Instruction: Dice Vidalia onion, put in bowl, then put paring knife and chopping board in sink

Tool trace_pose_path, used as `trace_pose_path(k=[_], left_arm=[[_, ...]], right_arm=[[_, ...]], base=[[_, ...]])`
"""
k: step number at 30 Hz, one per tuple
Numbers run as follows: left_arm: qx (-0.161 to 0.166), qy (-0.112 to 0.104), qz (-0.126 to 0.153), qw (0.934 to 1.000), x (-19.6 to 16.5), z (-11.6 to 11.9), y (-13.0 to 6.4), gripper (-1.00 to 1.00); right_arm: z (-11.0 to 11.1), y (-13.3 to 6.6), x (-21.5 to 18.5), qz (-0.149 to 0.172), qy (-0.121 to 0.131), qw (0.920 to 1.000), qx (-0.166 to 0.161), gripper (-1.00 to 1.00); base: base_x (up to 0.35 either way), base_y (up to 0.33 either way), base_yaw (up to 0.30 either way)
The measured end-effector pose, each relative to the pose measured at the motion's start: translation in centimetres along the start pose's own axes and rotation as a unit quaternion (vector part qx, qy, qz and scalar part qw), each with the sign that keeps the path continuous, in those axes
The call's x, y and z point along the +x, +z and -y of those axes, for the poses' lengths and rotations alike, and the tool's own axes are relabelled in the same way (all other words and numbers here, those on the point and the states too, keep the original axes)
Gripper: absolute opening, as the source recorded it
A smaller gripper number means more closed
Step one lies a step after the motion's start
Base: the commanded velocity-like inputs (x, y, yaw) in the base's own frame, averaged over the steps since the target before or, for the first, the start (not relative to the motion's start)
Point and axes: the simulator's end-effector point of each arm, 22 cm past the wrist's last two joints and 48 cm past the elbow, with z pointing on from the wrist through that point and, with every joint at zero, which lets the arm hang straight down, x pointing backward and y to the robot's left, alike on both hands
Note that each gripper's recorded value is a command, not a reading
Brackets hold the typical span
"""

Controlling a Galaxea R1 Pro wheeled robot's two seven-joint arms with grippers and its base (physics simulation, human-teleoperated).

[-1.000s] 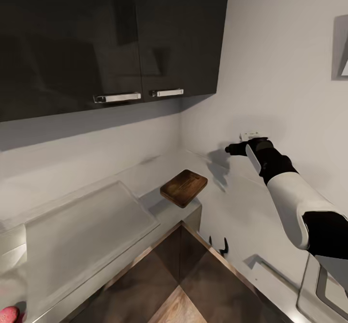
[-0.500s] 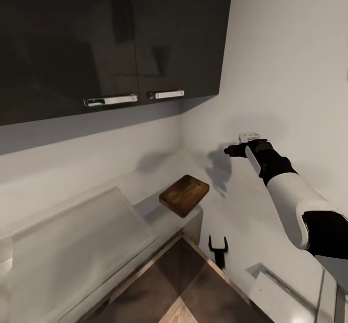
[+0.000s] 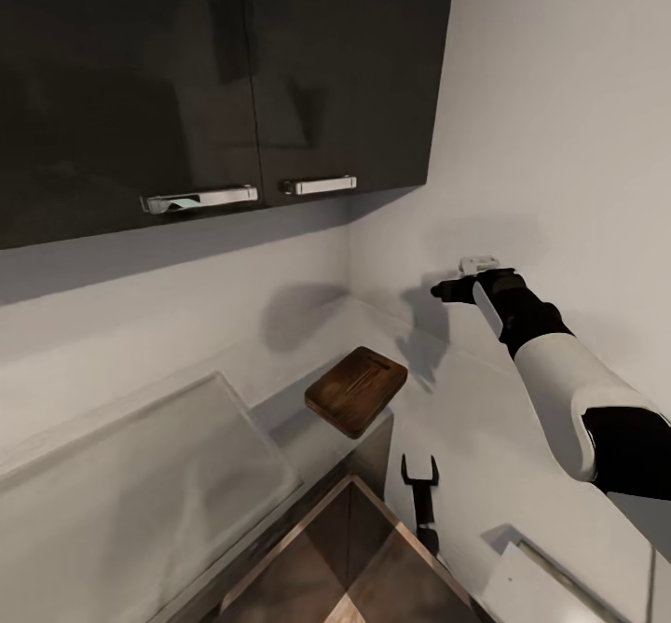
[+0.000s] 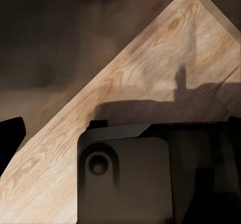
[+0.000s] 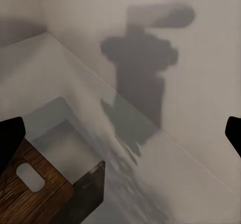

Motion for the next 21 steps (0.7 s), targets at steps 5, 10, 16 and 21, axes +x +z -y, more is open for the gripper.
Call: trace_pose_path(k=[5, 10, 16, 21], left_arm=[[0.001, 0.0, 0.0, 1.0, 0.0, 0.1, 0.0, 1.0], [0.001, 0.0, -0.001, 1.0, 0.1, 0.1, 0.0, 1.0], [0.004, 0.002, -0.029, 0.9996, 2.8, 0.3, -0.2, 1.0], [0.005, 0.005, -0.044, 0.999, 4.1, 0.5, -0.3, 1.0]], right_arm=[[0.0, 0.0, 0.0, -0.001, 0.0, 1.0, 0.0, 1.0], [0.0, 0.0, 0.1, -0.001, 0.0, 1.0, 0.0, 1.0], [0.0, 0.1, 0.2, -0.002, -0.001, 1.0, 0.001, 1.0], [0.0, 0.1, 0.2, -0.003, -0.001, 1.0, 0.001, 1.0]], base=[[0.007, 0.0, 0.0], [0.0, 0.0, 0.0], [0.0, 0.0, 0.0], [0.0, 0.0, 0.0]])
